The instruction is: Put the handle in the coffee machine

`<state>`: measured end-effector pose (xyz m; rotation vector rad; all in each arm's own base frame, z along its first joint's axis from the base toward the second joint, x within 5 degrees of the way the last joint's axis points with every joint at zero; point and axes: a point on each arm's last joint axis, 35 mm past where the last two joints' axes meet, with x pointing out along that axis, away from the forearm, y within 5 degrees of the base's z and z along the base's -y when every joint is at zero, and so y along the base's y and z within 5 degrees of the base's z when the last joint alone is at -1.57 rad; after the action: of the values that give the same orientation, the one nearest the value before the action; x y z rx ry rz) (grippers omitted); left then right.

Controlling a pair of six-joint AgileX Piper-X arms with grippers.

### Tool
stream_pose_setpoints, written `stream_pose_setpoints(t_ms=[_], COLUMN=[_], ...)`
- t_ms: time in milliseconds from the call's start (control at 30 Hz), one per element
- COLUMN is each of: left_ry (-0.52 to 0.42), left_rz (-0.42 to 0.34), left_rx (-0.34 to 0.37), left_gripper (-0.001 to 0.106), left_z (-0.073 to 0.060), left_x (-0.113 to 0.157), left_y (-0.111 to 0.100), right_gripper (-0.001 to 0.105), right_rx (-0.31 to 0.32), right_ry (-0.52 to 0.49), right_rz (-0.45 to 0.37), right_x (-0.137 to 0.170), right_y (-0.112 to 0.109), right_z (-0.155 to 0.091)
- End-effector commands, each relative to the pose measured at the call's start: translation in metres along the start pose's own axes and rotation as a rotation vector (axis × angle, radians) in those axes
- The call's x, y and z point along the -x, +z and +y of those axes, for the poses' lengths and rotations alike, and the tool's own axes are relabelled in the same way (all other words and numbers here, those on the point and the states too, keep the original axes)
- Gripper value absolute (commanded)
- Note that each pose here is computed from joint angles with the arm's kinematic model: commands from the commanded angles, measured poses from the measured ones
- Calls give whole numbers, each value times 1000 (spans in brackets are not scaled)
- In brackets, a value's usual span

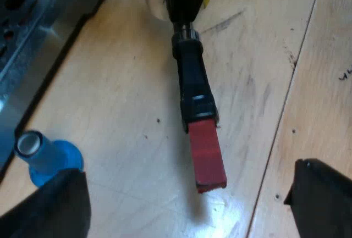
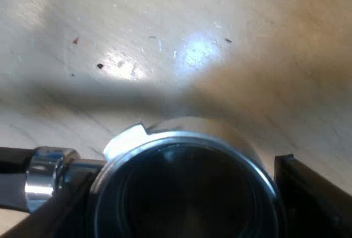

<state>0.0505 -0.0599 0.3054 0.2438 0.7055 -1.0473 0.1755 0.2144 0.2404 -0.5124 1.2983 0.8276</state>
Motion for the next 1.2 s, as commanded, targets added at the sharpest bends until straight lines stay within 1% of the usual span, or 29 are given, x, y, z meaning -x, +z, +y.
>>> stream_pose_setpoints(t_ms=[33,133,200,333,467,633,800,867,1033,1200], left_ry=[-7,-4,-4,-10,-42,-80,-94,-103,-108,-109], left_rz=[-52,-75,-71,-20,13,14,30,51,80,81], left_rx=[-28,-39,-38,-29,-55,-52,-53,-55,-53,-66], left_gripper=[78,84,84,84,84,81,81,81,81,81], left_z=[0,1,2,6,9,9,10,11,13,15], left_x=[1,-1,-4,-14,-25,-29,-33,-38,-48,-55], left_y=[7,11,13,16,20,22,17,11,0,-6], right_gripper=[0,0,0,0,0,0,0,0,0,0], right_rx=[-7,-25,-28,-31,-38,-48,-62,-91,-113,-124], right_ry=[21,21,21,21,21,21,21,22,22,46], right_rz=[-21,-15,-7,-7,-7,-9,-9,-8,-8,-7], right_x=[10,11,11,11,11,11,11,11,11,11], right_y=[-2,-3,-4,-4,-4,-4,-4,-4,-4,-4], right_z=[0,0,0,0,0,0,0,0,0,1])
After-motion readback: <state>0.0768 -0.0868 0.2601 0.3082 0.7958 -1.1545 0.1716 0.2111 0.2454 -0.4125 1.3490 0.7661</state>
